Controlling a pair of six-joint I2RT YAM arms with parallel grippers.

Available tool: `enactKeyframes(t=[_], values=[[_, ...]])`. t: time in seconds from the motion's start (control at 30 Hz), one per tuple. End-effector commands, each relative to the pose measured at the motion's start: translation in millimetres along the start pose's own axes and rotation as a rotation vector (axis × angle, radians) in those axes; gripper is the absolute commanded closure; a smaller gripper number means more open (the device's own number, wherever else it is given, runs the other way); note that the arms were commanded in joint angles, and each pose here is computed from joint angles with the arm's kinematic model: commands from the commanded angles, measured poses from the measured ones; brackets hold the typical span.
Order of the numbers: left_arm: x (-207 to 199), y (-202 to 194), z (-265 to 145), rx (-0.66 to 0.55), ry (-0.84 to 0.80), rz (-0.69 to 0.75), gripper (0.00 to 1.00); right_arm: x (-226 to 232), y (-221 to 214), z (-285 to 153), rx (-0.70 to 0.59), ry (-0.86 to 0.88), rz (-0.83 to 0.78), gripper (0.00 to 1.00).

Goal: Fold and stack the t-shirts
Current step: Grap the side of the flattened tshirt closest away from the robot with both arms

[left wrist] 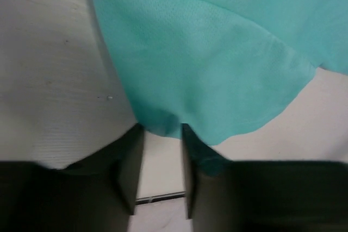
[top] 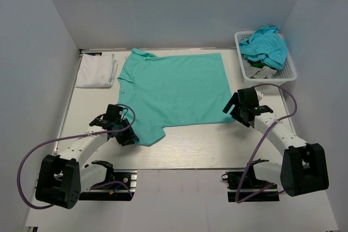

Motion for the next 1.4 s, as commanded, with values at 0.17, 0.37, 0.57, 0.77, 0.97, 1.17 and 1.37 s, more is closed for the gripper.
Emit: enactKeyframes(t=[0.17, 0.37, 0.57, 0.77, 0.97, 1.17, 1.37], values=[[-2.1, -0.2, 8.8, -0.004, -0.031, 0.007, 1.0, 1.3, -7.9, 11.7, 0.067, 0.028, 0.062, 0.14], [-7.4, 4.8, 4.3, -0.027, -0.027, 0.008, 1.0, -5.7, -13.0, 20.6, 0.07, 0.002, 0.077, 0.2], [-21.1, 7.1, -0.7, -0.022, -0.099, 0.031, 1.0, 1.0, -8.3, 34.6, 0.046, 0.044, 0.112, 0.28], [-31.5, 7.6, -7.1, -0.011, -0.152, 0.051, 1.0, 4.5, -13.6, 48.7, 0.087, 0.059, 0.101, 0.36], [-54.8, 10.2, -24.5, -0.008, -0.267, 0.081, 1.0, 5.6, -20.3, 49.8, 0.106, 0.082, 0.104, 0.77], [-77.3, 24.6, -44.8, -0.066, -0.338, 0.089, 1.0, 10.6, -7.3, 41.0, 0.075, 0.108, 0.072, 1.0], [-100.0, 41.0, -50.9, -0.111, -0.359, 0.086, 1.0, 22.0, 14.0, 35.0, 0.056, 0.157, 0.036, 1.0]])
Point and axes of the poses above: each gripper's point midway between its finger pads, its own z axis out along the fingers, its own x axis along the line the jaws close on, y = z × x, the point moved 6 cm from there along -z, back along the fingers, and after that the axes turned 14 degrees about -z, right-handed, at the moved point
